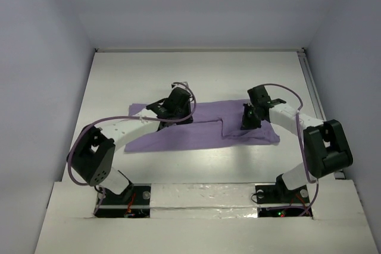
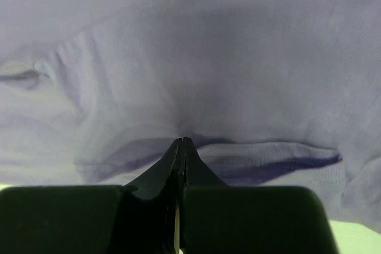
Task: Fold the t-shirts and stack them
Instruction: Fold the tshirt
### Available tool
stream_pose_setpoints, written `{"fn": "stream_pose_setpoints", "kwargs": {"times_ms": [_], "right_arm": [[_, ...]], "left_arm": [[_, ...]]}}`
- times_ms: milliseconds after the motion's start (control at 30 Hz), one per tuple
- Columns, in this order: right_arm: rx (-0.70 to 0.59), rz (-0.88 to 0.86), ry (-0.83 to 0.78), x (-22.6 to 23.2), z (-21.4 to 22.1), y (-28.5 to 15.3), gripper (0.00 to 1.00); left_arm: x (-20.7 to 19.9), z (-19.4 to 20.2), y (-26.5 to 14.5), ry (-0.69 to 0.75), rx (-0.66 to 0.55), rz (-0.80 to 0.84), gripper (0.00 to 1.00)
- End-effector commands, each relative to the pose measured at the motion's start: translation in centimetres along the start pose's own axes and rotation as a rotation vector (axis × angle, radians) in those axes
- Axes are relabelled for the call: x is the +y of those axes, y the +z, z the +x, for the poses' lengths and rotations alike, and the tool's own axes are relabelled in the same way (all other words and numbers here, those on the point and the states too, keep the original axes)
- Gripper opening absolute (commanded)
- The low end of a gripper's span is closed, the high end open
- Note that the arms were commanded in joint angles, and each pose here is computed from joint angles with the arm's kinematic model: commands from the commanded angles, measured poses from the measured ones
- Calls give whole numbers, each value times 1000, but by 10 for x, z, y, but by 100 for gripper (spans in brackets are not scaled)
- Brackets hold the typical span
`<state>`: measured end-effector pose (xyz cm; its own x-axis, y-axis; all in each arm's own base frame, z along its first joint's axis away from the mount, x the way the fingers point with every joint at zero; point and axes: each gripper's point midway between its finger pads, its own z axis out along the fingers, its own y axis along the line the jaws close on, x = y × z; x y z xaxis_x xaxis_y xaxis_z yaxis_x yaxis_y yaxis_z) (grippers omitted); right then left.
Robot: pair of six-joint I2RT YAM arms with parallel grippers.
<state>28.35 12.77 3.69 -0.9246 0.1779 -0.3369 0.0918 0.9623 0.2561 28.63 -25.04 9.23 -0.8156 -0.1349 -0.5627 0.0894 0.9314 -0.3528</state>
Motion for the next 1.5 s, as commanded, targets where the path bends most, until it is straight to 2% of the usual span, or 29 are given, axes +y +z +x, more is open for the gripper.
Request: {"fn": "stream_pose_setpoints", "kwargs": {"times_ms": [0,167,267,333,433,567,667,800,900,967,1100,1267,1467], "right_arm": [[7,-41,-19,4,11,-11,0],[133,-81,5,-1,59,-32,0],[139,-115,19,5,73,-58,0],[105,-116,27,8,65,-76,0],[-43,-44,8,1,31,-87,0],[-83,38,24,-8,-10,-50,0],[-125,68,15,-6,-37,-28,0],[-104,54,-1,1,-49,-1,0],[-25,15,-5,8,-37,11,0],[-22,11,7,6,-30,7,0],[-19,18,14,-3,-9,-11,0],[62,-14,49,-8,31,-24,0],[89,-20,50,-14,55,-48,0]], "left_arm": [[-23,-11,4,-17,-22,39,15],[-37,-5,13,-1,-2,71,15],[-51,-5,16,22,4,95,15],[-67,-4,18,52,10,116,15],[-89,-5,22,82,14,150,15],[-127,2,23,145,27,217,15],[-138,3,31,157,34,229,15],[-150,16,40,165,84,273,15],[-153,24,49,177,104,269,15],[-154,25,51,178,108,269,15],[-156,33,54,185,122,281,15],[-158,47,59,204,148,278,15],[-161,47,64,208,151,277,15]]}}
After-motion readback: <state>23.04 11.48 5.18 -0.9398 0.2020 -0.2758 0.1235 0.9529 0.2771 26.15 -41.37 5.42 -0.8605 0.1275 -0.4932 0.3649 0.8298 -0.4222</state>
